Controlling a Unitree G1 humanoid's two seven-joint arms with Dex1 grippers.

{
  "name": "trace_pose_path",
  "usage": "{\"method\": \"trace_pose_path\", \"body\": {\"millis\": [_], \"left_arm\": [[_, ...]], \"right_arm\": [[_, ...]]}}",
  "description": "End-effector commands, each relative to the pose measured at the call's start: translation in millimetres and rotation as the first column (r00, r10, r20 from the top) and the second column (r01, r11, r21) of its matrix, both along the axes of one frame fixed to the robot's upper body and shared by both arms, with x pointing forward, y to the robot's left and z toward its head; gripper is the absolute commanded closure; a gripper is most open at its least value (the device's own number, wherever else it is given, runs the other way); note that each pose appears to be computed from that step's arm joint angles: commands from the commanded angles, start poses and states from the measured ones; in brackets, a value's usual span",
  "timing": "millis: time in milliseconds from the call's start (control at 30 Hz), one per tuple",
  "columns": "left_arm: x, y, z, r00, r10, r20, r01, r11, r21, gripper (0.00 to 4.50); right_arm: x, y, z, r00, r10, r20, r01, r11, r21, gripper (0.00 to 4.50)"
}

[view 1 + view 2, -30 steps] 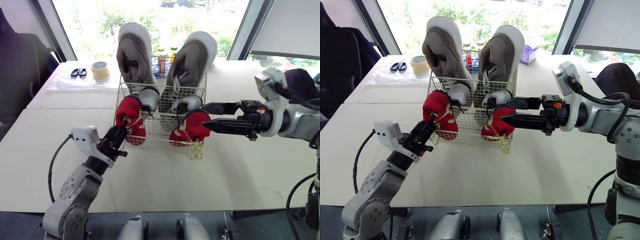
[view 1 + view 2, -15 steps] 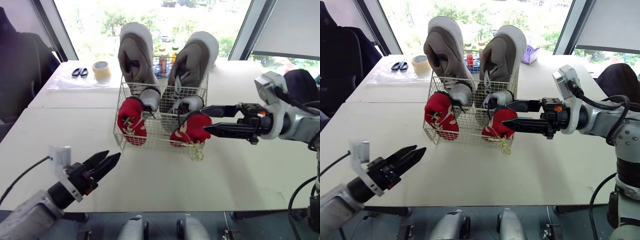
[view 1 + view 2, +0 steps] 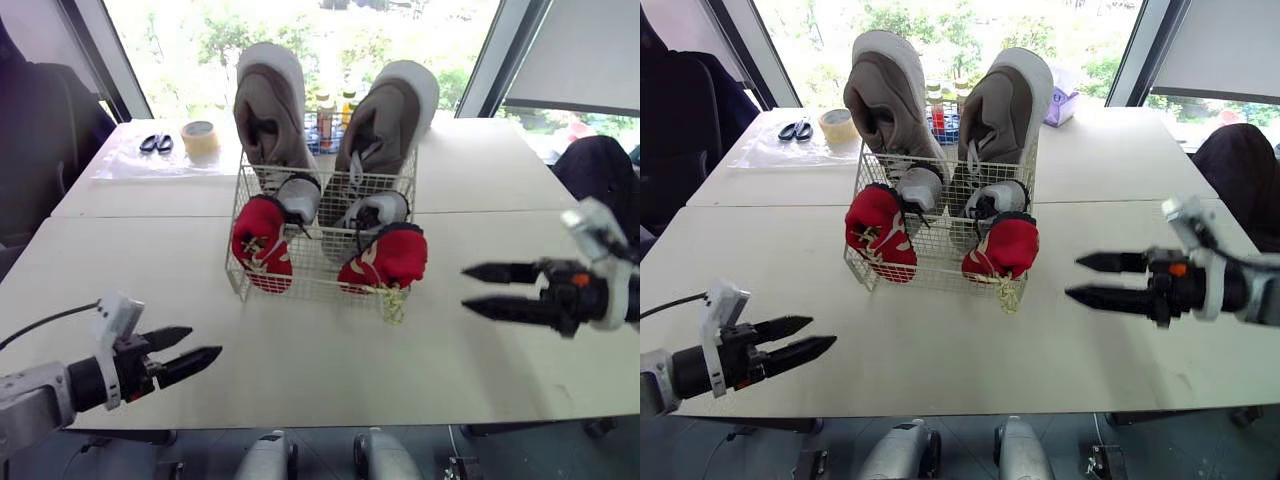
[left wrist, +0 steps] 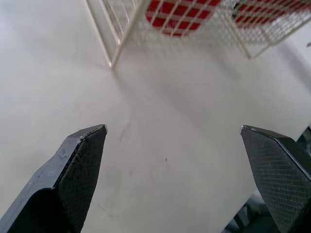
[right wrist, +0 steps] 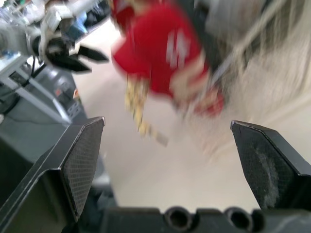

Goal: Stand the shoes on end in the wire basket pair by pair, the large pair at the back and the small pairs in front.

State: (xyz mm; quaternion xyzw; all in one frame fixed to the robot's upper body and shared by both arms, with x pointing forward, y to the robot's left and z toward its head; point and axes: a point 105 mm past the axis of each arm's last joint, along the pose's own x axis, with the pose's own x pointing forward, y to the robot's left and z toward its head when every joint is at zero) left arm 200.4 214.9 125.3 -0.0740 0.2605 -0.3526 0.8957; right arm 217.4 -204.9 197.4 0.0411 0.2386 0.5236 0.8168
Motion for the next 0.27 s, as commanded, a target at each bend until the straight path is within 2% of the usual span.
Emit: {"method": "trace_pose_path", "body": {"millis": [33,267], "left_arm": [[-4,-4,-7,0.997,-0.076,-0.007,0.077,0.996,0.040,0.02],[3,-5,-15,0.994,-0.102,0.033,0.100,0.993,0.070,0.02]], "right_arm": [[-18,20,-15,0.998,0.057,-0.002,-0.057,0.998,-0.007,0.00],[-23,40,-31,0.998,0.066,0.003,-0.066,0.998,0.014,0.00]]}}
